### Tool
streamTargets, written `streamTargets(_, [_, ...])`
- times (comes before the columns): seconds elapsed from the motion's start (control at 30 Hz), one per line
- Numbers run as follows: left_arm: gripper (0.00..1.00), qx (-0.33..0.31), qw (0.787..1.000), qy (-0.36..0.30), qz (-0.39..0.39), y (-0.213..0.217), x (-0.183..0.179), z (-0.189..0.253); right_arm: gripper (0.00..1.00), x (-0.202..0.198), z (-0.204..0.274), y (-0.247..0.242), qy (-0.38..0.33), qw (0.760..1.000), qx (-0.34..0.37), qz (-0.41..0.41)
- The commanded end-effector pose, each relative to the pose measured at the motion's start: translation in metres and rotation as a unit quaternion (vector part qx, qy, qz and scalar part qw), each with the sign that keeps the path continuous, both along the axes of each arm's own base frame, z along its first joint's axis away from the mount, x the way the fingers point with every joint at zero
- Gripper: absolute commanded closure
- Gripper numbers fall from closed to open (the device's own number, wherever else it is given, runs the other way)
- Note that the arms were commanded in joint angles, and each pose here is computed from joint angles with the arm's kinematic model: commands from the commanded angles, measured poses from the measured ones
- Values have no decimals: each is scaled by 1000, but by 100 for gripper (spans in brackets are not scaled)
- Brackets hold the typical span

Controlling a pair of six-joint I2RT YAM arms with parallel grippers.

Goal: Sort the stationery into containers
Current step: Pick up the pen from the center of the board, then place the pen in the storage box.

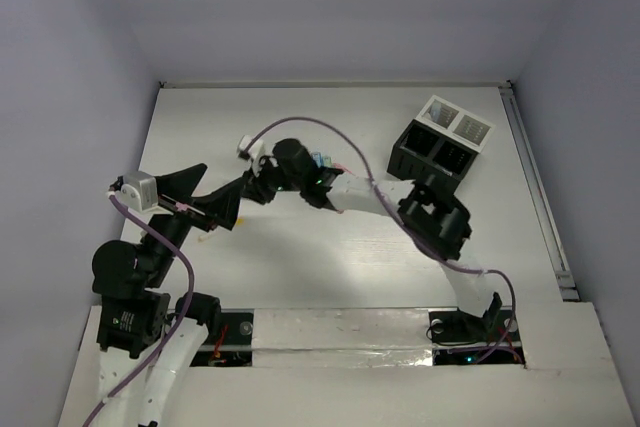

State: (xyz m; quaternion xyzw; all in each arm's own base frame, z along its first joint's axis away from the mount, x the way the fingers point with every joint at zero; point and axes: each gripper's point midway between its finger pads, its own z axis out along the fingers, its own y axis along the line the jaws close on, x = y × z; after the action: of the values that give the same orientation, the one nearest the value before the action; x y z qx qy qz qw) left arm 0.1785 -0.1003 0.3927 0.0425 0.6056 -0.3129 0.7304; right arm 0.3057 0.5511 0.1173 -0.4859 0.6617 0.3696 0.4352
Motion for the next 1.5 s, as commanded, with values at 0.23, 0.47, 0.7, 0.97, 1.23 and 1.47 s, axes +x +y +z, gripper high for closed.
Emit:
streamTargets(0.23, [1, -10, 999, 3, 31, 9, 7, -13, 79, 149, 197, -223, -49, 922, 235, -304])
streamTargets(0.47, [1, 4, 1000, 7, 17, 3, 7, -28, 79, 196, 202, -373, -88, 827, 197, -519])
streamTargets(0.7, [1, 10, 1000, 20, 0, -4, 9, -43, 79, 222, 154, -469, -68, 791, 122, -595])
streamTargets(0.97, [1, 12, 999, 31, -8, -9, 13, -48, 79, 230, 118, -528, -37, 762, 88, -641])
streamTargets(1.23, [1, 13, 999, 36, -10, -10, 15, -50, 79, 239, 76, -525, 2, 765, 63, -641])
streamTargets(1.47, [1, 12, 999, 35, -9, -10, 15, -49, 76, 240, 62, -529, 5, 758, 56, -650])
